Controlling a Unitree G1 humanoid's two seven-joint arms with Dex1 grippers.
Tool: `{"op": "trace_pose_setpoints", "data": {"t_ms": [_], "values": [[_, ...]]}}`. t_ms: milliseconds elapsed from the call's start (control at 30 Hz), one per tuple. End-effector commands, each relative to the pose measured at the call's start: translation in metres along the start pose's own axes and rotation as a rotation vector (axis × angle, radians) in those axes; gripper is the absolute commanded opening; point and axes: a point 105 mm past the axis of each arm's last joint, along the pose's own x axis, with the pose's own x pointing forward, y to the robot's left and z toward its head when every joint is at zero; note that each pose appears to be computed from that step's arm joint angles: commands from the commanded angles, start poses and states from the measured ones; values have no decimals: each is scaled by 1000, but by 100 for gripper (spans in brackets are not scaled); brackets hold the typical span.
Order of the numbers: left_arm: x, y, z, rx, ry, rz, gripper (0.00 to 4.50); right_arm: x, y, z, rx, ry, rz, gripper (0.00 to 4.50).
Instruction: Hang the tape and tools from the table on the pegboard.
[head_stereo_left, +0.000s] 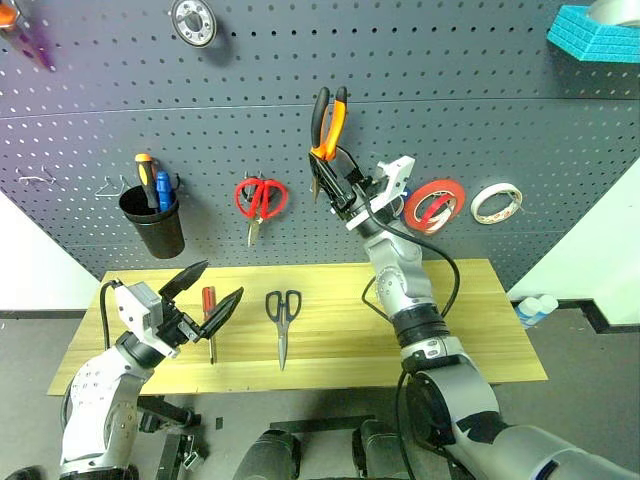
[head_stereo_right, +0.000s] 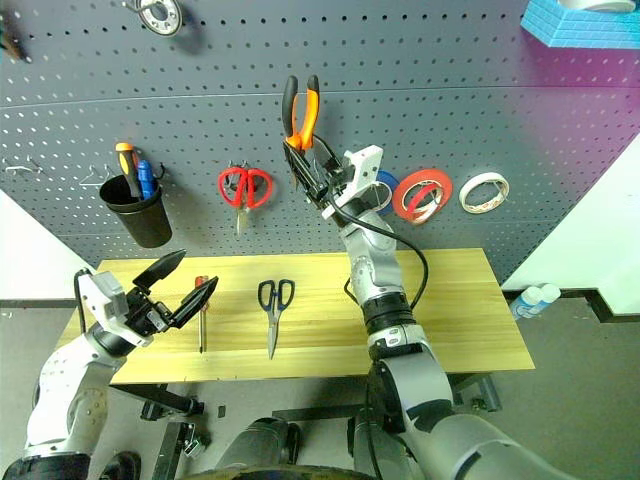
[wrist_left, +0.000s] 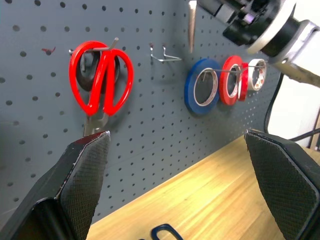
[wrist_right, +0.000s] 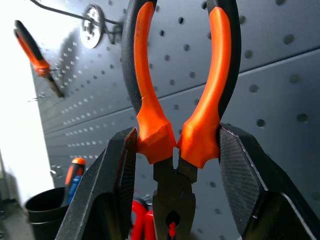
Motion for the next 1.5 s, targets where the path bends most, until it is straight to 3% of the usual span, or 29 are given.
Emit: {"op": "trace_pose_setpoints", "data": {"t_ms": [33, 333, 867, 1500], "values": [[3, -5, 12, 25, -25, -12, 450, 14, -1, 18, -61, -70, -19, 206], [9, -13, 23, 17, -20, -9, 450, 29, -1, 28, -68, -106, -21, 206], [37, -31, 56, 10, -18, -19, 450, 40, -8, 19, -79, -85, -89, 206], [24, -31, 56, -8, 17, 12, 450, 39, -23, 12, -145, -49, -184, 206]]}}
